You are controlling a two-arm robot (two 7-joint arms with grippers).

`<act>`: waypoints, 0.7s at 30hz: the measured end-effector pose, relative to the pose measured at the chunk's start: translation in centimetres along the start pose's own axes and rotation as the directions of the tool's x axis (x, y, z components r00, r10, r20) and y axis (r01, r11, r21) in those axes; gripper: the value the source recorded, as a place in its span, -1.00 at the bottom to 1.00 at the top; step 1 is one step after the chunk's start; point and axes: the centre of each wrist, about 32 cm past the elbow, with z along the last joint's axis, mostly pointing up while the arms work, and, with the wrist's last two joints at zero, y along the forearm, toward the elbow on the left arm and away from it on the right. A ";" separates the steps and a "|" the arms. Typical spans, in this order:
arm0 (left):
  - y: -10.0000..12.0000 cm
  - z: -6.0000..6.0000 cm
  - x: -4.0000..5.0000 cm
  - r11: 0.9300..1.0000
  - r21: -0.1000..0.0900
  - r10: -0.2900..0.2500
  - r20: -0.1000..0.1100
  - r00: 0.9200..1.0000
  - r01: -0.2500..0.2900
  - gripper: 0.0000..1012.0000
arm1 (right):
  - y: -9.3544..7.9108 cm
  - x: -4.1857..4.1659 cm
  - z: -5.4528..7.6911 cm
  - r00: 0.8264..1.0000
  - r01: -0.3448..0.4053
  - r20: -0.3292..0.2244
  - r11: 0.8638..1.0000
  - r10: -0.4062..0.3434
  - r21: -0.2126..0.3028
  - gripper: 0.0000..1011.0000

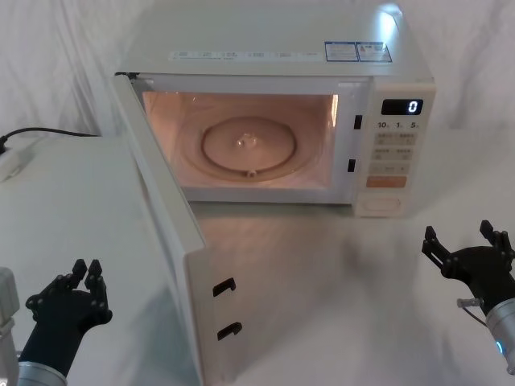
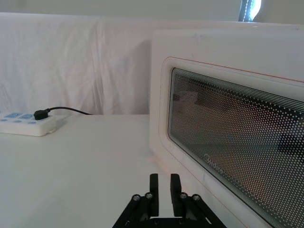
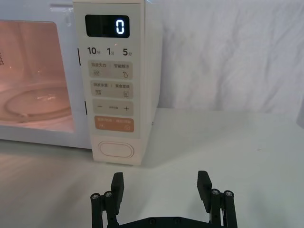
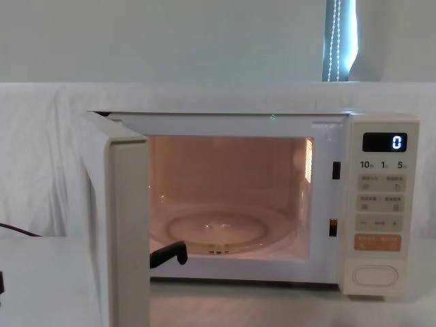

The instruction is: Press the button to open the microwave door with one hand; close the microwave door with the other hand.

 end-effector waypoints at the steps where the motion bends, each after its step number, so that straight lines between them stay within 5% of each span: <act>1: 0.0 0.0 0.00 1.000 0.000 0.000 0.000 1.000 0.000 -0.69 | 0.0 0.00 0.0 1.000 0.000 0.000 1.000 0.000 0.000 0.98; 6: 0.0 0.0 0.00 1.000 0.000 0.000 0.000 1.000 0.000 -0.99 | 0.0 0.00 0.0 1.000 0.000 0.000 1.000 0.000 0.000 0.98; 17: 0.0 0.0 0.01 1.000 0.000 0.000 0.000 1.000 0.000 -1.00 | 0.0 0.00 0.0 1.000 0.000 0.000 1.000 0.000 0.000 0.98; 21: 0.3 0.9 0.36 1.000 -0.010 -0.011 -0.030 0.999 0.010 -1.00 | 0.0 0.00 0.0 1.000 0.000 0.000 1.000 0.000 0.000 0.98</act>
